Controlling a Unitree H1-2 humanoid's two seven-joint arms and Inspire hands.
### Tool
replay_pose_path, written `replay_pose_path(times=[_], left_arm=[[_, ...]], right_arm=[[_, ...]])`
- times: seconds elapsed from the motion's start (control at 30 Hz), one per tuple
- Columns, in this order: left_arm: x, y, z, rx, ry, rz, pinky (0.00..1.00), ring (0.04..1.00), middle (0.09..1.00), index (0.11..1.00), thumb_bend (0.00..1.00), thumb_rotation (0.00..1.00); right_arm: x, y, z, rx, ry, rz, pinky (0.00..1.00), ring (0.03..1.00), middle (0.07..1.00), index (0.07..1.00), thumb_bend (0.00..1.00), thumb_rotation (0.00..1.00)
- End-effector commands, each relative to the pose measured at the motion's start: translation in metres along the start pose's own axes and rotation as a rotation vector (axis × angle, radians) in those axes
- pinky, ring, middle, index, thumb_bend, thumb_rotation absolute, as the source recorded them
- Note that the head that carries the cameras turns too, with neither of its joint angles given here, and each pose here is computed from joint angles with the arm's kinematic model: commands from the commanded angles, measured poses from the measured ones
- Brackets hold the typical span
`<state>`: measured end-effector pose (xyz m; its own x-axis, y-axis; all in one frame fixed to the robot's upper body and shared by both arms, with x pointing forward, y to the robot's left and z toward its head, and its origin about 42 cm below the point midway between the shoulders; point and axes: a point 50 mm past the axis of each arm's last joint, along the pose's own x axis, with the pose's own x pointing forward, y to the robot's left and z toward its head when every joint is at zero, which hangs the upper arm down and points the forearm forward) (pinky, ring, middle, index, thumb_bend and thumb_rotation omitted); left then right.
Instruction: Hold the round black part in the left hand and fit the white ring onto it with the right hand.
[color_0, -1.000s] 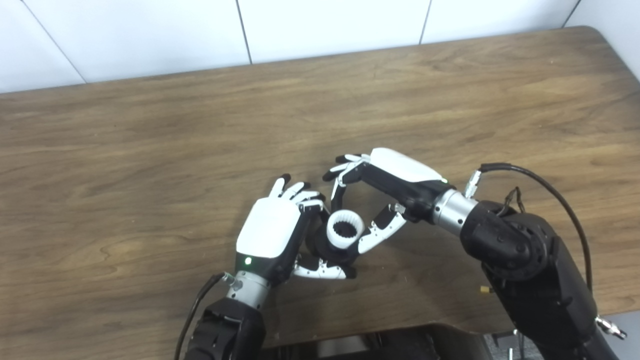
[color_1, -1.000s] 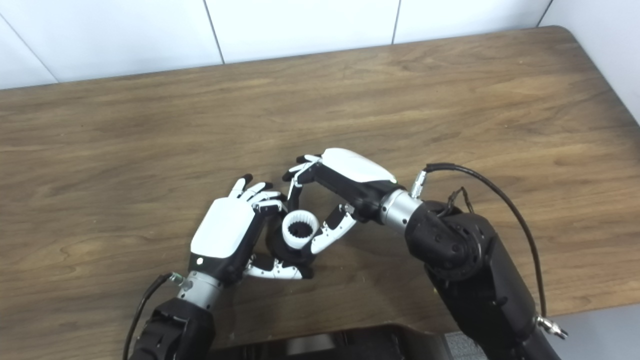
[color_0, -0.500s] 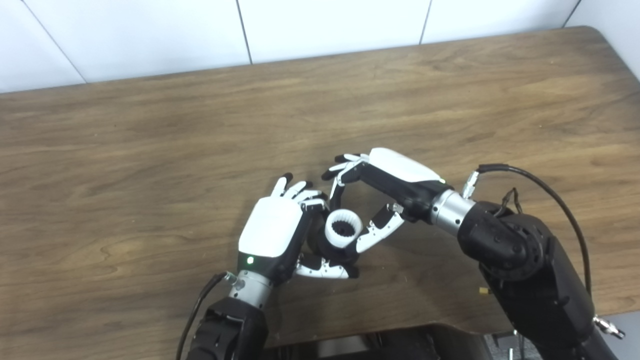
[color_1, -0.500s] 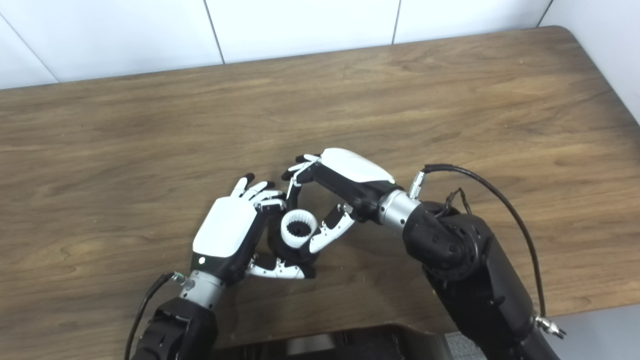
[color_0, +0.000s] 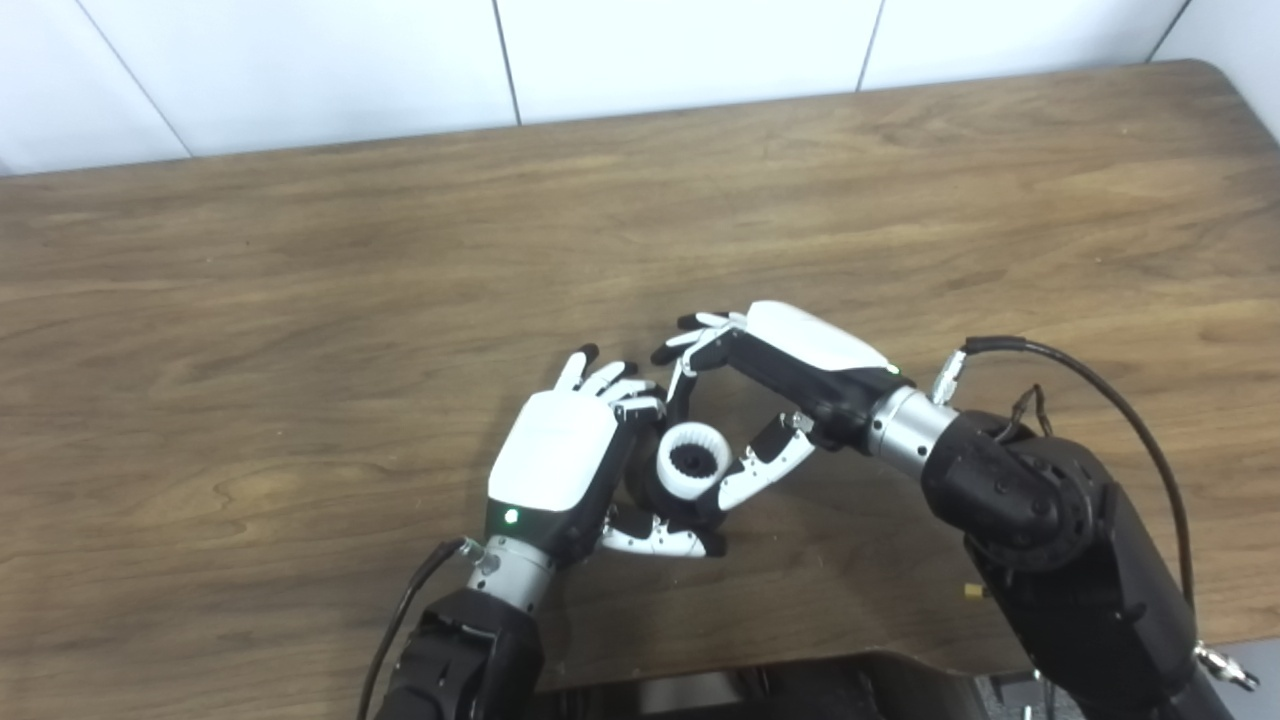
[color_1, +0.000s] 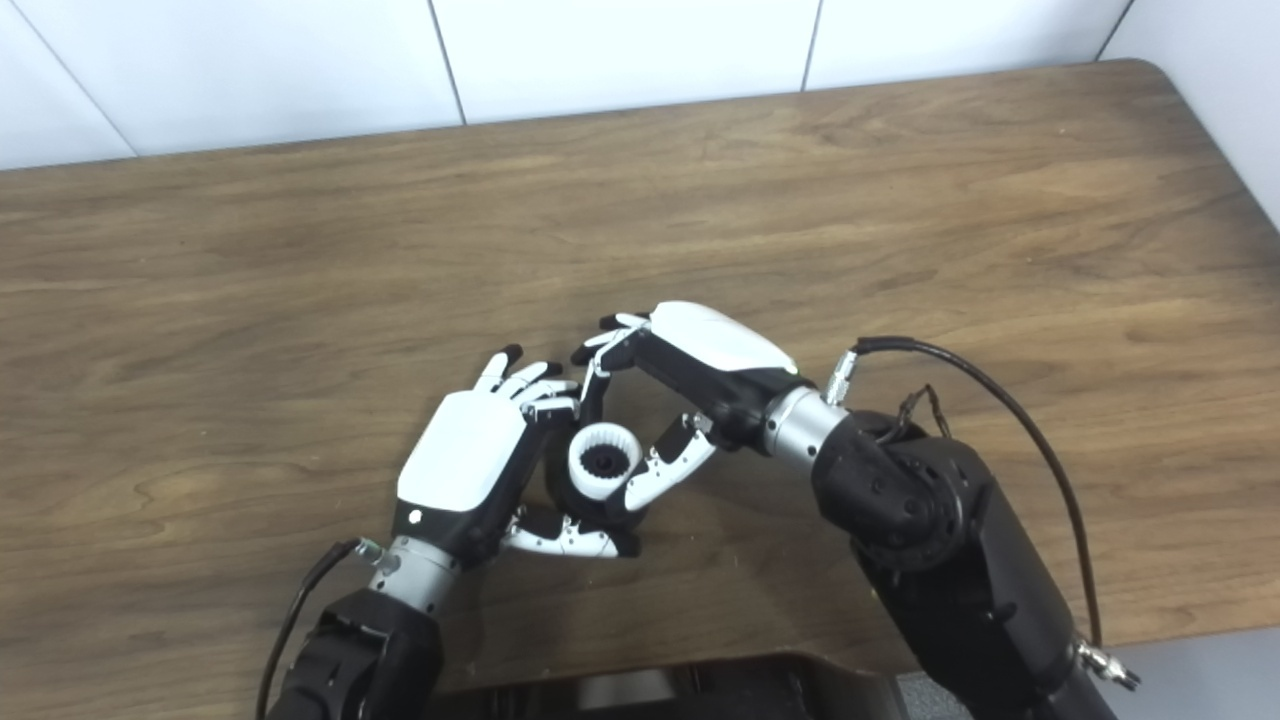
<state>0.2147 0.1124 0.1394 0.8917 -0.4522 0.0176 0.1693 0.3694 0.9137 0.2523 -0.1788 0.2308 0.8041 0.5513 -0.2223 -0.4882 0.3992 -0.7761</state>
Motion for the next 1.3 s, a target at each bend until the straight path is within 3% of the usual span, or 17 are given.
replay_pose_path(times=[0.0, 1.2, 1.23, 1.27], left_arm=[[0.0071, 0.0105, 0.0061, 0.007, -0.032, 0.068, 1.0, 0.888, 0.776, 0.484, 0.52, 0.05], [0.0079, 0.0108, 0.0066, 0.006, -0.031, 0.074, 1.0, 0.887, 0.774, 0.484, 0.52, 0.05], [0.0078, 0.0108, 0.0066, 0.006, -0.031, 0.073, 1.0, 0.887, 0.775, 0.484, 0.52, 0.05], [0.0078, 0.0109, 0.0067, 0.006, -0.032, 0.073, 1.0, 0.887, 0.775, 0.484, 0.52, 0.05]], right_arm=[[-0.0002, -0.0066, 0.0051, -0.038, -0.038, -0.037, 1.0, 0.96, 0.842, 0.482, 0.52, 0.13], [-0.0008, -0.002, -0.0008, -0.046, -0.024, -0.043, 1.0, 0.966, 0.854, 0.492, 0.52, 0.15], [-0.0008, -0.0026, -0.0006, -0.047, -0.024, -0.043, 1.0, 0.968, 0.856, 0.549, 0.74, 0.17], [-0.0008, -0.0029, -0.0005, -0.048, -0.023, -0.042, 1.0, 0.97, 0.859, 0.586, 0.89, 0.18]])
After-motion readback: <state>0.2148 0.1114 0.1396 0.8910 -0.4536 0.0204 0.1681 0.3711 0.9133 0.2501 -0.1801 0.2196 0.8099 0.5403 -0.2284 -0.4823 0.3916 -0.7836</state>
